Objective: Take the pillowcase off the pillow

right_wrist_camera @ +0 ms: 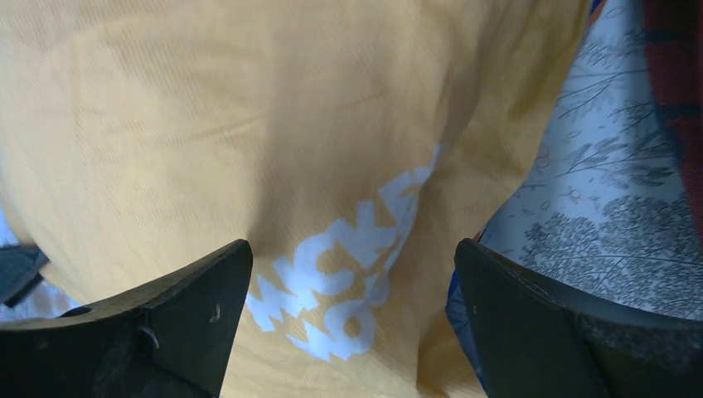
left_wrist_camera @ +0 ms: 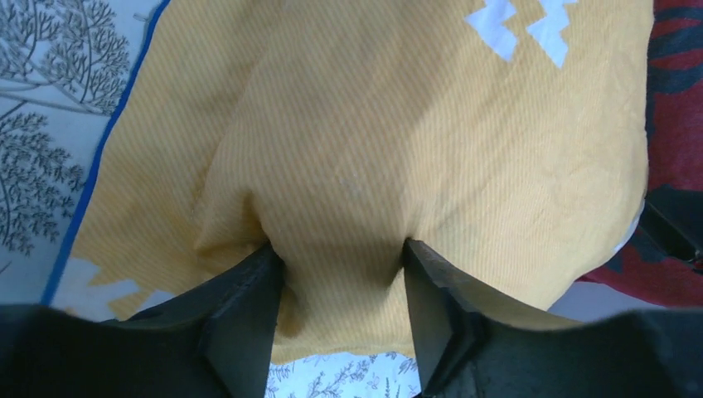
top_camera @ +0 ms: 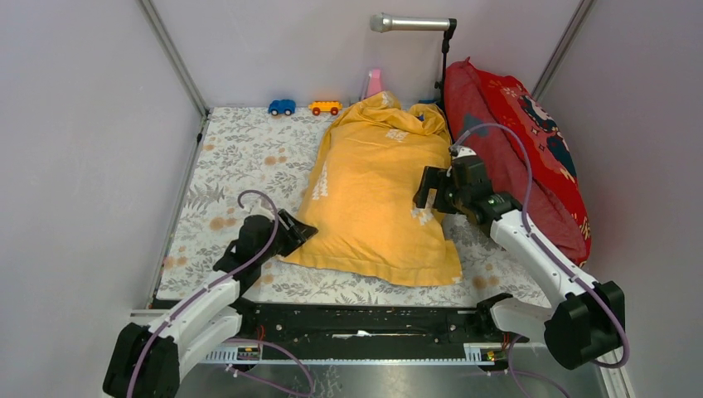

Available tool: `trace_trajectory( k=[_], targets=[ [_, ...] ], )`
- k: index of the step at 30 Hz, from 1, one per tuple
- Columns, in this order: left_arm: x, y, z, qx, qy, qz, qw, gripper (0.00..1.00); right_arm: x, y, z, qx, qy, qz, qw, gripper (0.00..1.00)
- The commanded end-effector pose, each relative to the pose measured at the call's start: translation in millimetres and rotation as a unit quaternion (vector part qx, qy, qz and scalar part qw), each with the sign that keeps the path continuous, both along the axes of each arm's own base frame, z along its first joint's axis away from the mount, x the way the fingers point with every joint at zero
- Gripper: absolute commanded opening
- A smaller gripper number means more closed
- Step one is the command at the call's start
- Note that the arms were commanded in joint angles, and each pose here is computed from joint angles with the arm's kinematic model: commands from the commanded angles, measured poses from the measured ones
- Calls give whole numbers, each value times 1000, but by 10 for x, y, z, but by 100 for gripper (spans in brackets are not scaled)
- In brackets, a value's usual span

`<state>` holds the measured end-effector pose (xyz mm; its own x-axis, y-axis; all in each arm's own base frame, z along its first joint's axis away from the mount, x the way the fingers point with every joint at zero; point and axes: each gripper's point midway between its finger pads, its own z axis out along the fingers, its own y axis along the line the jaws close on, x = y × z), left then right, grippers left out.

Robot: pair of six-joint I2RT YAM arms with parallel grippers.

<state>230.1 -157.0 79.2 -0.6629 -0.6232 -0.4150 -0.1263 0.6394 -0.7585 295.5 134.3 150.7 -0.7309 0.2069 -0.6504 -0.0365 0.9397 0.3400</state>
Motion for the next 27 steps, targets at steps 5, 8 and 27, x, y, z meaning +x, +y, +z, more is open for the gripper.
trace_trajectory(
  k=[5, 8, 27],
  targets=[
    [524, 342, 474, 78, -78, 79, 991, 2, -206, 502, -42, 6, -9, 65, 998, 100],
    [628, 943, 678, 139, -66, 193, 969, 0, -342, 946, 109, 33, -28, 125, 991, 100],
    [-102, 638, 1201, 30, -36, 91, 995, 99, 19, 580, 639, -40, -124, 27, 991, 100]
  ],
)
